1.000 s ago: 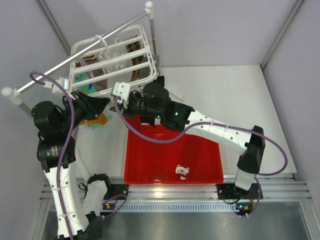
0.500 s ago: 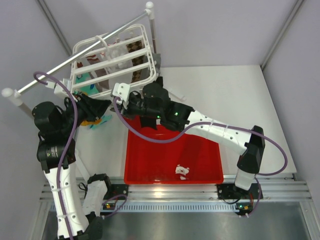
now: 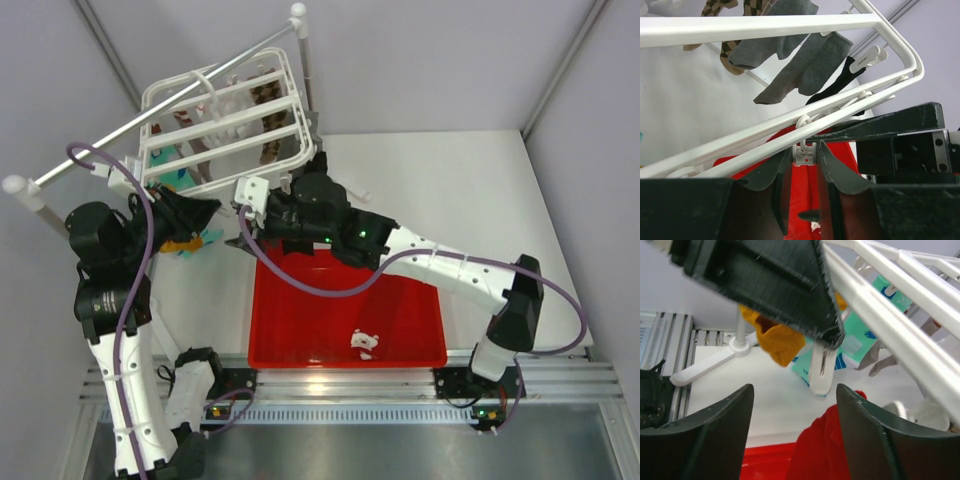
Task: Clip the socks to the hanger
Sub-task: Open the clamp at the hanger, then pick up the sock from the bin.
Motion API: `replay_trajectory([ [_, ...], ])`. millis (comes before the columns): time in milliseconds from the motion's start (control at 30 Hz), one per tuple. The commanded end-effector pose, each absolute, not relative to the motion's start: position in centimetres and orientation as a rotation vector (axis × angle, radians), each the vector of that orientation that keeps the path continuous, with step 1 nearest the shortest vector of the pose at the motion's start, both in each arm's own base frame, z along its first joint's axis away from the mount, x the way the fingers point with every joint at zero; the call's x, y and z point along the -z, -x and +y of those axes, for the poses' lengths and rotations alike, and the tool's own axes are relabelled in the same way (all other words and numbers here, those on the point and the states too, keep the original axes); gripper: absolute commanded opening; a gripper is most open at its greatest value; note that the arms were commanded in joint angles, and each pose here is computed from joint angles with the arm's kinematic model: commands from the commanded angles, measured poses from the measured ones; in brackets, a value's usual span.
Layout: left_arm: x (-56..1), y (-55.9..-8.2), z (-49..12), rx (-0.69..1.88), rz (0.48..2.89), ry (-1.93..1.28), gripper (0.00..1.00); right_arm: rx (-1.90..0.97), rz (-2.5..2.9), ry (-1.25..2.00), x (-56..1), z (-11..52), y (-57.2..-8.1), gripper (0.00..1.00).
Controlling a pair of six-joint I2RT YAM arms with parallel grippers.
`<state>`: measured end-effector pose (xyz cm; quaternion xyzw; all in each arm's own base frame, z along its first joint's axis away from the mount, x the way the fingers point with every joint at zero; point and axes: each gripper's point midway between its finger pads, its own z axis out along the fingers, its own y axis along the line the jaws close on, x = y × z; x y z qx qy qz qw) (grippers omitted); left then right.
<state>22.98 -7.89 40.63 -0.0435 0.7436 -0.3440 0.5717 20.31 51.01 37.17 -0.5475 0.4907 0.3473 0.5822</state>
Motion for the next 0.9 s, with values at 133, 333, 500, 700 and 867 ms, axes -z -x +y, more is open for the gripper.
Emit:
replay_trajectory([
  [133,-40.6,-23.6,-7.9,0.837,1.741,0.135,0.00,-0.871,1.021,1.350,-39.4,45.2,-15.3,0.84],
  [333,-41.0,-23.4,-8.0,0.841,1.732,0.118,0.00,-0.811,1.058,1.688,-32.1,39.3,-11.8,0.95],
  [500,-41.2,-23.3,-8.1,0.847,1.726,0.115,0.00,-0.624,1.029,2.084,-22.7,32.4,-11.5,0.87],
  [700,-41.1,-23.3,-8.3,0.859,1.728,0.116,0.00,-0.459,0.885,2.481,-12.2,24.0,-11.8,0.72],
  [867,-41.1,-23.3,-8.1,0.849,1.726,0.117,0.00,-0.538,0.866,2.587,-8.6,23.5,-11.1,0.69],
])
